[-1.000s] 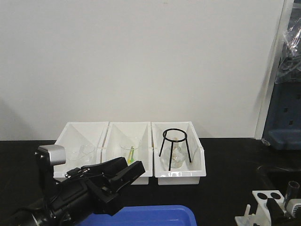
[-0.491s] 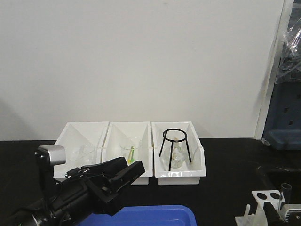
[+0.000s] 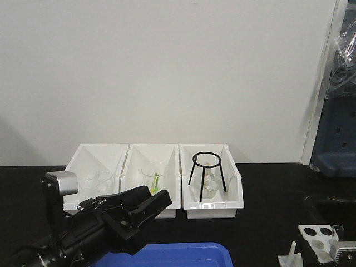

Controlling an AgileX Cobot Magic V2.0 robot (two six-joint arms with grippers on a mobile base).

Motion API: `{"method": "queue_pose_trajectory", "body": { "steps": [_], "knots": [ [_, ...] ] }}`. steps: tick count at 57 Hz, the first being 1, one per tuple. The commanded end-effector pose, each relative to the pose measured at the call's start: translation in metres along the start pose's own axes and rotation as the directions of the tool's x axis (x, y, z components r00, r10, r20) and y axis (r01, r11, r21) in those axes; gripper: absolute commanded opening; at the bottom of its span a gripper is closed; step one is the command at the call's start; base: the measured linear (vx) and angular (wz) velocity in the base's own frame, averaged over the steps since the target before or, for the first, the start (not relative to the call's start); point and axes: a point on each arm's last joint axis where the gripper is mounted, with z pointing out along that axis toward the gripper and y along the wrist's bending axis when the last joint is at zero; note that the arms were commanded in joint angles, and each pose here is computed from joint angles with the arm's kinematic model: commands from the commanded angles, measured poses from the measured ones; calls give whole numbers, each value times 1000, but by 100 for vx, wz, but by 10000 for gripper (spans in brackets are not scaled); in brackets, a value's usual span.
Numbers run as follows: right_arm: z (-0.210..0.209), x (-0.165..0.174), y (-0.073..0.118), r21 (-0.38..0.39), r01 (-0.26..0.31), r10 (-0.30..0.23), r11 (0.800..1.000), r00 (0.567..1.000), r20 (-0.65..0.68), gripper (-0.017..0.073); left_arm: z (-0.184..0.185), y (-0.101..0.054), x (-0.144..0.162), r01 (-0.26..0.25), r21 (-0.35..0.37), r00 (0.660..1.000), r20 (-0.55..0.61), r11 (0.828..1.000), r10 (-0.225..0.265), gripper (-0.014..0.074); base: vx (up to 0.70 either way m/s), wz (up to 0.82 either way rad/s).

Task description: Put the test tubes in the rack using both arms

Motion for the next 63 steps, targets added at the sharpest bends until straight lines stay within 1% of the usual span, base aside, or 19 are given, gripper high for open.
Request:
{"method": "queue_pose_trajectory", "body": {
  "steps": [1,6,10,15,19,21,23,26,32,36,38,41,42,44,47,49,51,58,63],
  "knots": [
    [-4,-23,-1,-2,-3,3,1000,995,101,582,0,-12,-22,-7,65,993,120,998,-1,491,0,0],
    [-12,-39,-1,-6,-1,2,1000,993,118,582,0,-12,-22,-7,65,993,120,998,-1,491,0,0],
    [-23,-57,-2,-6,-5,6,1000,986,164,580,0,-12,-22,-7,65,993,120,998,-1,491,0,0],
    [-39,-86,-3,-14,-17,20,1000,977,215,567,0,-12,-22,-7,65,993,120,998,-1,491,0,0],
    [-54,-111,-3,-25,-25,29,999,977,210,556,0,-12,-23,-14,63,993,121,998,7,491,0,0],
    [-62,-124,-3,-32,-27,33,999,980,199,552,0,-12,-23,-30,61,992,123,998,22,491,0,0],
    [-73,-140,-3,-41,-27,34,999,982,188,549,-1,-12,-23,-62,56,990,131,996,55,491,0,0],
    [-92,-159,-4,-52,-29,38,998,983,178,550,-2,-13,-28,-85,44,984,159,995,77,491,0,0],
    [-121,-179,-5,-62,-11,22,998,983,185,550,-11,-18,-45,-128,-16,965,231,992,128,491,0,0],
    [-140,-182,-5,-63,19,-7,998,983,185,550,-22,-24,-59,-190,-81,943,261,978,205,491,0,0],
    [-147,-183,-6,-64,28,-16,998,983,184,550,-29,-28,-67,-232,-119,930,263,965,256,491,0,0],
    [-157,-183,-6,-64,45,-32,997,982,186,550,-42,-34,-78,-297,-181,908,251,938,336,491,0,0],
    [-159,-183,-6,-64,49,-37,997,982,187,550,-45,-36,-81,-311,-195,902,247,930,353,491,0,0],
    [-165,-183,-6,-63,59,-46,996,980,196,550,-54,-40,-86,-348,-232,891,221,908,397,491,0,0],
    [-171,-184,-7,-60,72,-58,996,976,210,550,-70,-49,-96,-375,-264,877,211,889,432,491,0,0],
    [-175,-185,-7,-60,70,-56,996,973,222,550,-80,-54,-99,-398,-283,872,181,873,456,491,0,0],
    [-179,-186,-7,-59,68,-52,996,969,241,550,-95,-61,-105,-409,-303,869,157,861,469,491,0,0],
    [-183,-188,-8,-57,68,-51,996,964,260,550,-128,-76,-111,-405,-323,879,118,855,461,491,0,0],
    [-183,-188,-8,-57,68,-51,996,964,260,550,-146,-83,-112,-404,-333,885,94,852,457,491,0,0]
  ]
}}
